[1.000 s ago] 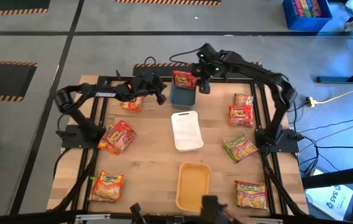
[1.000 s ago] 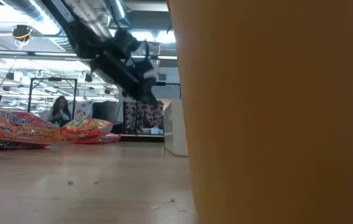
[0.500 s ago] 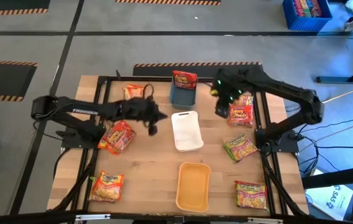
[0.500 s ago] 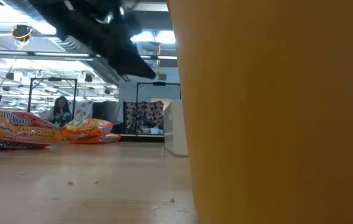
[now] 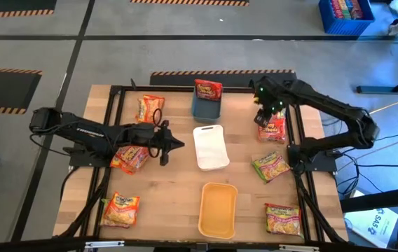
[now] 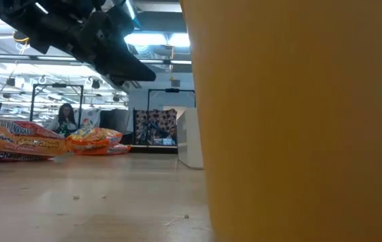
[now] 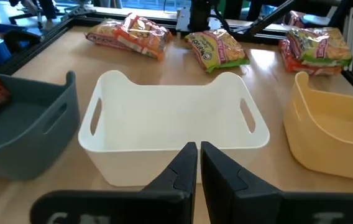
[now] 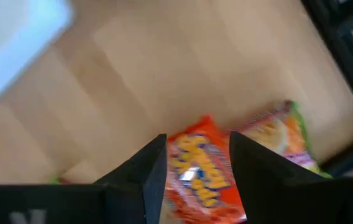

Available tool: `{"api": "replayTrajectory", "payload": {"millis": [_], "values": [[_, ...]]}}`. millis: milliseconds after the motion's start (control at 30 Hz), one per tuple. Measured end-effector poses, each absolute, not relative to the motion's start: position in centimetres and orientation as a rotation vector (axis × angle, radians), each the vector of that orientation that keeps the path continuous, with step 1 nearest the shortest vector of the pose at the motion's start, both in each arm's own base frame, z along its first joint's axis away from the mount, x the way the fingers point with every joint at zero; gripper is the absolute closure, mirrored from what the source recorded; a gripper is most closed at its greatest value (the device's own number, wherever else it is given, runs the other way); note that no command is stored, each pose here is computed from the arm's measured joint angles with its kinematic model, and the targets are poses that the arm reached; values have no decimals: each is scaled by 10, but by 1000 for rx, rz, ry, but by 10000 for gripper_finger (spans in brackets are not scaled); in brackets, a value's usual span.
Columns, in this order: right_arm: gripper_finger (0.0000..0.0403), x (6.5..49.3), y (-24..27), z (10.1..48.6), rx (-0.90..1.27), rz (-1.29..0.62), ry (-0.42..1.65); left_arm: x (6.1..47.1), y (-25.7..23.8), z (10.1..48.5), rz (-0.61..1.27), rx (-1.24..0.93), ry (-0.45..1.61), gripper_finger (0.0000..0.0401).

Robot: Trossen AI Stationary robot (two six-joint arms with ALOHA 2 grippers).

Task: Sort Maruchan noodles
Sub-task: Put the red noodle pack into the blue bin

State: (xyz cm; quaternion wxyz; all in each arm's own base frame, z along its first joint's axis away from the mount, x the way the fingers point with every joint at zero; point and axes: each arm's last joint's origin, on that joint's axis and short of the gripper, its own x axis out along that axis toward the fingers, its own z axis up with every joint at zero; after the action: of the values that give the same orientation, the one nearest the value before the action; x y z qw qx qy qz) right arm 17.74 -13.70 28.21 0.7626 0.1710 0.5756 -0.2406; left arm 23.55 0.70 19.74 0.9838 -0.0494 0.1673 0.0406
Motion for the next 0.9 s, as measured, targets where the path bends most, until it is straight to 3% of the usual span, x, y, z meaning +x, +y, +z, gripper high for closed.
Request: {"api": "replayTrajectory", "payload": {"millis": [233,567,700,900], "values": [[236,163,-173,268,394,-578,1307,236,7,199,77,-68,316,385],[106,161,-194,240,369,-459,1489,236,12,199,82,9,319,385],[96,157,-201,227,495,-382,1512,235,18,198,101,7,332,385],[95,154,-208,216,529,-327,1549,235,19,195,-26,46,352,385]]}}
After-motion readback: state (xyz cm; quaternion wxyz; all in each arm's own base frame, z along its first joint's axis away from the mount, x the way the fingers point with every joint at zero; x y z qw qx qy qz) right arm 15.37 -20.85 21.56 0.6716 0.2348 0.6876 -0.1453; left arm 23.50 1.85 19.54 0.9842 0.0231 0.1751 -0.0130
